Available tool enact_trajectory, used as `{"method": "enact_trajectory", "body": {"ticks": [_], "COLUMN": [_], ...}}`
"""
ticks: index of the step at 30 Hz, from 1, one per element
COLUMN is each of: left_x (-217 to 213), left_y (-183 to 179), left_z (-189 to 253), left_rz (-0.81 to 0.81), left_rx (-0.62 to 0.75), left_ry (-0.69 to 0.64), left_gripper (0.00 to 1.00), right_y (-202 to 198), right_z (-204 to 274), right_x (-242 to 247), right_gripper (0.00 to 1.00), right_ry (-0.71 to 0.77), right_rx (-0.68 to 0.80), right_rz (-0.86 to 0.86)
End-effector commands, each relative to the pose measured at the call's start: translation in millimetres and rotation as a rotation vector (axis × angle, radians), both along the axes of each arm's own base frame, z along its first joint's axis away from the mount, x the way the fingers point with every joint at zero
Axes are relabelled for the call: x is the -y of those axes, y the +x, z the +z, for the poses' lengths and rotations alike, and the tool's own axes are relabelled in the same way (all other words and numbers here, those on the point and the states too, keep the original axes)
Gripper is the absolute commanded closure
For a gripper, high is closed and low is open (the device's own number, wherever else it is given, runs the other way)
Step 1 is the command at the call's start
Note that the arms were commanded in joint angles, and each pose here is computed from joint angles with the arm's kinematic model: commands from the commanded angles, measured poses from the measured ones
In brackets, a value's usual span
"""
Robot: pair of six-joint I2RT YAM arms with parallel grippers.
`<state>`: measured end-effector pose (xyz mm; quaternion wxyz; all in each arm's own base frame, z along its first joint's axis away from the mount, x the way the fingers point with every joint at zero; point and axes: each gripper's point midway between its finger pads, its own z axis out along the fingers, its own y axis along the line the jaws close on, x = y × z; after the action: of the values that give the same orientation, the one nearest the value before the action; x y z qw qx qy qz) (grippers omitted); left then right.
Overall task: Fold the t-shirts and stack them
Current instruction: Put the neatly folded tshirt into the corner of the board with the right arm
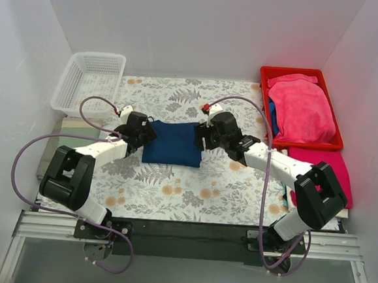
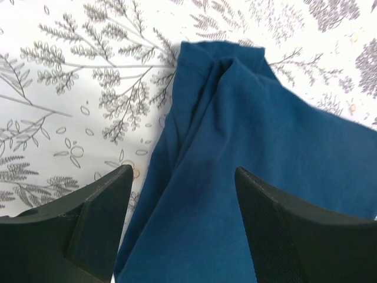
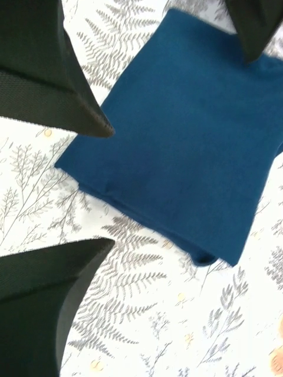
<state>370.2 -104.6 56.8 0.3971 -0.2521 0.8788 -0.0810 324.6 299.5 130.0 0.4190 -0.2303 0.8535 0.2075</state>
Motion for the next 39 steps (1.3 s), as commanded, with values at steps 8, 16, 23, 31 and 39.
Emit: {"method": "enact_trajectory", "body": {"ticks": [8,16,23,31,39], "left_x": [-13,-16,-16,-14,-15], "left_y": [-1,-5,-5,-4,-6], "left_z": [24,32,32,32,36], "left_rz": [0.041,0.046,0.046,0.045,0.047], "left_rx": [0.097,0.110,0.108,0.111,0.123], "left_ry": [-0.003,0.001,0.002,-0.007,-0.012], "left_gripper": [0.31,0.31,0.31,0.31,0.31], "right_y": [15,20,8,-10,-23], "right_z": [-28,-54,-84,-119,-133], "right_x": [28,3,-8,-21,-37], "right_gripper": [0.17,0.17,0.17,0.18,0.22], "right_ry": [0.128,0.302,0.365,0.423,0.420], "right_rx": [-0.055,-0.216,-0.346,-0.510,-0.570], "right_rz": [0.023,0.118,0.159,0.215,0.264]}}
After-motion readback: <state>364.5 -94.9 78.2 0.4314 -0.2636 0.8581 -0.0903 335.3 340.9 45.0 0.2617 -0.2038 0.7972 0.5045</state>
